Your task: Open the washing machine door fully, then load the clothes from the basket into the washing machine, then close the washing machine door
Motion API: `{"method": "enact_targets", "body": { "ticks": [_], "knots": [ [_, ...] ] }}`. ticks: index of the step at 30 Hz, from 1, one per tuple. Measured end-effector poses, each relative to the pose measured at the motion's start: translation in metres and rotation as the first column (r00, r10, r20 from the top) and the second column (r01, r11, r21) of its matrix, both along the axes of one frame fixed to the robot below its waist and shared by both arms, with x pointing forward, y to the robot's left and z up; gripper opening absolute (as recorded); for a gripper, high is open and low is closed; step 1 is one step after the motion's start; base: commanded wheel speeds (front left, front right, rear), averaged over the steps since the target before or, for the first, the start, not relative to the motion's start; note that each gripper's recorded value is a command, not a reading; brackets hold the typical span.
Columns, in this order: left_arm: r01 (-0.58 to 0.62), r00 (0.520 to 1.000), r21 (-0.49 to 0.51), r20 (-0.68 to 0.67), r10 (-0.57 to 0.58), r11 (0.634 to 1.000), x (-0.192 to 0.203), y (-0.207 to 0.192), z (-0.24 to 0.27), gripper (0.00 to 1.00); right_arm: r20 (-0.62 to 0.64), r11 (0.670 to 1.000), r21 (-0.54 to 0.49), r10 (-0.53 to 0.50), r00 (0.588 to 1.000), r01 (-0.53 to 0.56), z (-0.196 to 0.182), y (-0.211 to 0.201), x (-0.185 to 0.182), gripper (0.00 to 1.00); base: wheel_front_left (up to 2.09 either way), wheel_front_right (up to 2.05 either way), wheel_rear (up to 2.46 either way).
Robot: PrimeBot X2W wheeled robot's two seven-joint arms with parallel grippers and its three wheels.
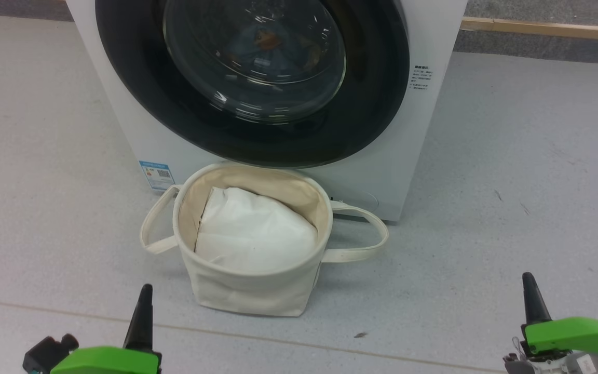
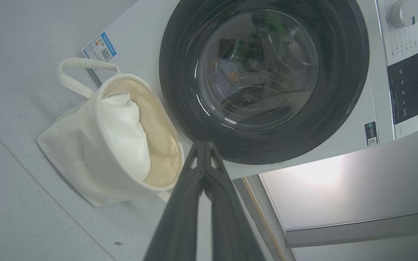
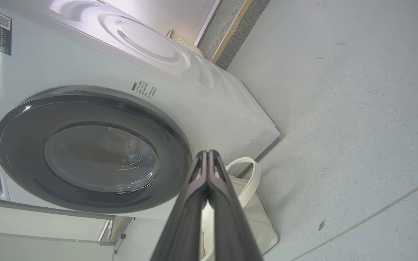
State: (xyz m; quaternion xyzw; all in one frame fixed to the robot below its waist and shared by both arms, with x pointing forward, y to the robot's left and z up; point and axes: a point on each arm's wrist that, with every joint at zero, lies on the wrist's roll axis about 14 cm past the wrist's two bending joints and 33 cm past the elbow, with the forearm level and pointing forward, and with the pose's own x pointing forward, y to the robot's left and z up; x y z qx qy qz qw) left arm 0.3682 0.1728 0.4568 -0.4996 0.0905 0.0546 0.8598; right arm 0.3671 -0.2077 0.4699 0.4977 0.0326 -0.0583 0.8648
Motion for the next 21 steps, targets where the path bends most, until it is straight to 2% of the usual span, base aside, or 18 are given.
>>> {"method": "enact_targets", "body": {
  "ticks": [10,21],
  "knots": [
    [-0.015,1.0,-0.127,0.016,0.018,0.992,0.0026,0.004,0.0055,0.0,0.0,0.992,0.127,-0.007,1.0,0.007,-0.001,0.0003,0.0,0.0,0.0,0.0,0.0],
    [-0.024,0.999,-0.249,0.03,0.032,0.968,0.0033,0.0058,0.0097,0.0,0.025,0.968,0.253,-0.011,1.0,0.004,0.0059,0.0017,0.0059,0.0,0.0,0.0,0.0]
  ]
}}
